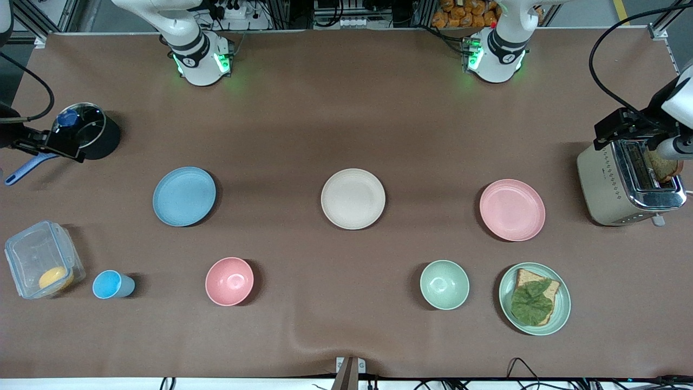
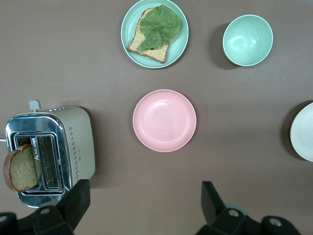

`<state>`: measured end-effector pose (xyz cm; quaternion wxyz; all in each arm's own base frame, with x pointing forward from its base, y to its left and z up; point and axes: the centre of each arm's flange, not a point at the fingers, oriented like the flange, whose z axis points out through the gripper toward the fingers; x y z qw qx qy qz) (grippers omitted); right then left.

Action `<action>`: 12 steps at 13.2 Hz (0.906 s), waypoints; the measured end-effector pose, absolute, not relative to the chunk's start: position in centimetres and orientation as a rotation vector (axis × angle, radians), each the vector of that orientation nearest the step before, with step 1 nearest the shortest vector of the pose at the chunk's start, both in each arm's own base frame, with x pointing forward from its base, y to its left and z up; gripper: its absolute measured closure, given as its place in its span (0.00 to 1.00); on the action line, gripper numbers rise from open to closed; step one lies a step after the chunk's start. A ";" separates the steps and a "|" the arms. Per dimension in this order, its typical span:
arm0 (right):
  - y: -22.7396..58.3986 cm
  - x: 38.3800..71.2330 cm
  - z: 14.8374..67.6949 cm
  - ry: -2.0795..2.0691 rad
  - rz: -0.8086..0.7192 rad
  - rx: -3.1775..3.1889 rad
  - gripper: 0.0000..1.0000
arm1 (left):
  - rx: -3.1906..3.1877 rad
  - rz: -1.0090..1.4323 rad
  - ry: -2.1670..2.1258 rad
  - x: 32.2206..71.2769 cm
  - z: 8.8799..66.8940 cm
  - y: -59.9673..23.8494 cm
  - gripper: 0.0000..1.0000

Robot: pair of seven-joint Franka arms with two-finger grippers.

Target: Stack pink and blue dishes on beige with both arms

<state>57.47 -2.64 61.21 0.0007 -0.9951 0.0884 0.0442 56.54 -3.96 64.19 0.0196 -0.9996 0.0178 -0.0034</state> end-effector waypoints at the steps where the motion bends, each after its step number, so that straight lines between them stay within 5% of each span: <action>1: -2.6 57.5 61.2 0.278 0.139 -3.125 0.00 | -3.102 -0.010 0.055 56.5 64.2 -4.0 0.00; 12: -2.6 57.7 60.4 0.240 0.170 -3.127 0.00 | -3.102 0.031 0.045 57.0 62.8 -3.6 0.00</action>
